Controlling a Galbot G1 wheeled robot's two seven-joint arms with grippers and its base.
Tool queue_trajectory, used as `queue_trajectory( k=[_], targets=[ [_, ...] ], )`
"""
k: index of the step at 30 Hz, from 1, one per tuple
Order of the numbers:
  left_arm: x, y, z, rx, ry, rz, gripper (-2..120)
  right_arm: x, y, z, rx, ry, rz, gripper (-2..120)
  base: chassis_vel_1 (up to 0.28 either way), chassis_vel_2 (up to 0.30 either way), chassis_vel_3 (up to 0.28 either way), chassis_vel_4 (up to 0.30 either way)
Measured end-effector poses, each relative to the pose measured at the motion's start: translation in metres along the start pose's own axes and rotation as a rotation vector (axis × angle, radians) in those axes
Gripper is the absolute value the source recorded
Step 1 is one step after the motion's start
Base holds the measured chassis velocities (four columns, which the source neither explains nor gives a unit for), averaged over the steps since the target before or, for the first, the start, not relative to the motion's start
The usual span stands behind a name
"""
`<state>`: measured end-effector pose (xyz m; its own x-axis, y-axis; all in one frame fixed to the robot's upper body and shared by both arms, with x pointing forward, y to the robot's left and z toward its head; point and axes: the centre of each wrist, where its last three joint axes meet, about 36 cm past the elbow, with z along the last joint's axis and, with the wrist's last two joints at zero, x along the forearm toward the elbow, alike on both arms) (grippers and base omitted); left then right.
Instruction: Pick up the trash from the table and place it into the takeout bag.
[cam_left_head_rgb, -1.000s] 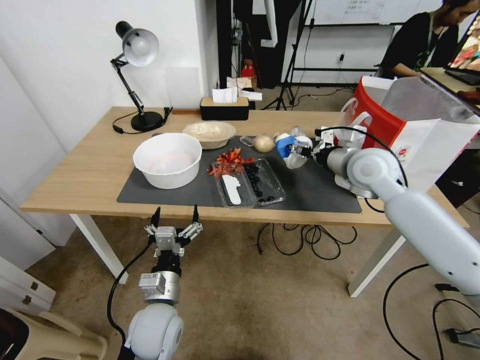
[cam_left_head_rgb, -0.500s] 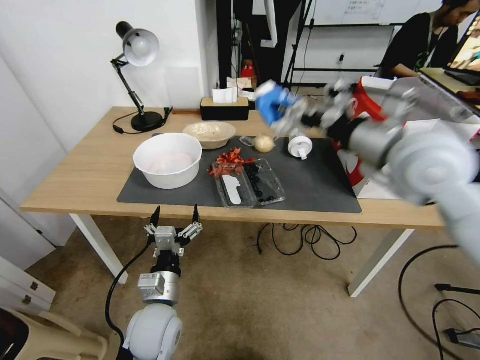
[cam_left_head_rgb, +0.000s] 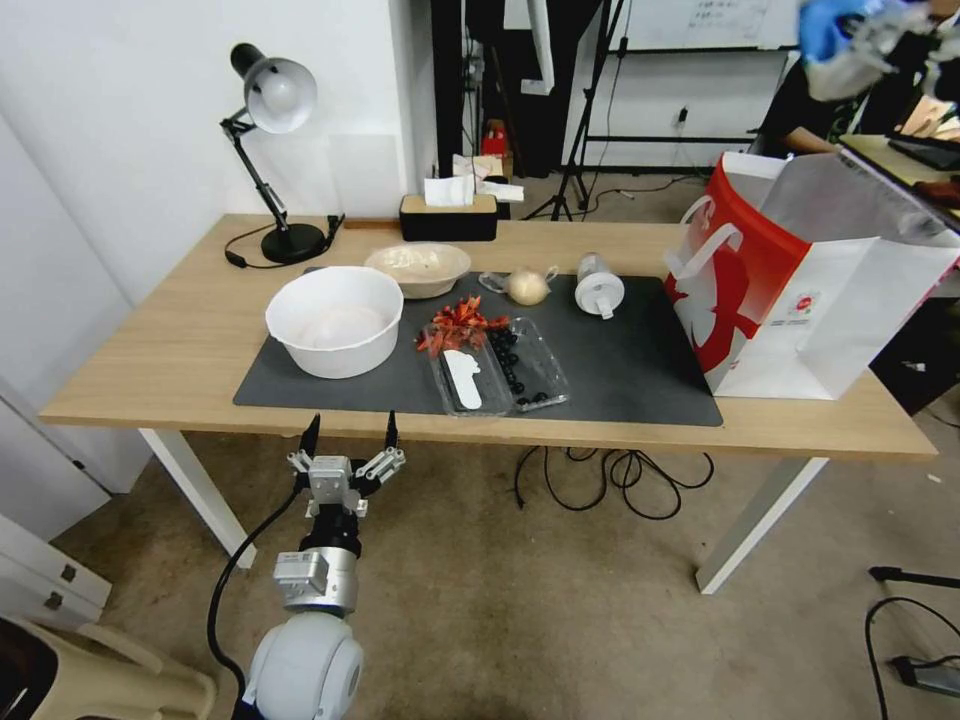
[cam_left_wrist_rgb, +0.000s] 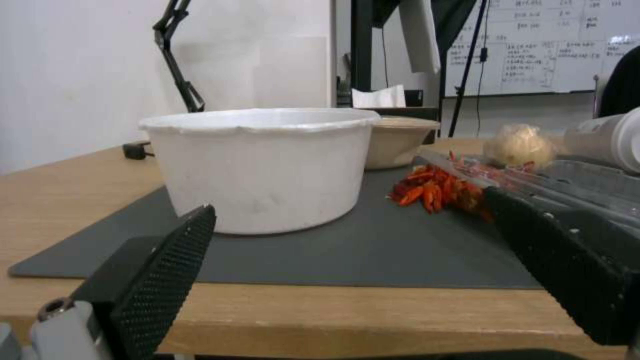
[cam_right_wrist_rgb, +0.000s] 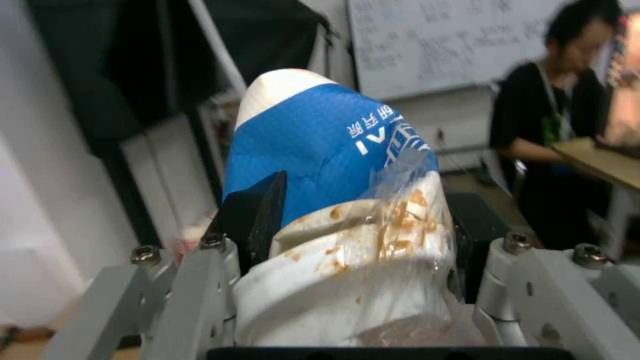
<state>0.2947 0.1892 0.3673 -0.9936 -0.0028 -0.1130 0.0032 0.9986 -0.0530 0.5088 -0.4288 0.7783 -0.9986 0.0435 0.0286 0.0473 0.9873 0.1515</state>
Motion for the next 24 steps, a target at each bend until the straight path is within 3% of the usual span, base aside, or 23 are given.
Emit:
queue_trajectory(
  k=[12, 15, 21, 24],
  targets=[
    [0.003, 0.002, 0.0, -0.003, -0.001, -0.001, 100, -0.027, -0.011, 0.056, -0.014, 0.158, 0.08, 45, 0.0, 0.0, 0.0, 0.0],
    [0.004, 0.002, 0.0, -0.003, -0.001, -0.001, 100, -0.028, -0.01, 0.059, -0.014, 0.166, 0.078, 52, 0.0, 0.0, 0.0, 0.0],
    [0.004, 0.001, 0.0, -0.001, -0.003, -0.001, 100, -0.027, -0.01, 0.058, -0.011, 0.163, 0.079, 80, 0.0, 0.0, 0.0, 0.0],
    [0.004, 0.0, 0.0, 0.001, -0.004, 0.0, 100, -0.026, -0.01, 0.056, -0.008, 0.16, 0.081, 88, 0.0, 0.0, 0.0, 0.0]
  ],
)
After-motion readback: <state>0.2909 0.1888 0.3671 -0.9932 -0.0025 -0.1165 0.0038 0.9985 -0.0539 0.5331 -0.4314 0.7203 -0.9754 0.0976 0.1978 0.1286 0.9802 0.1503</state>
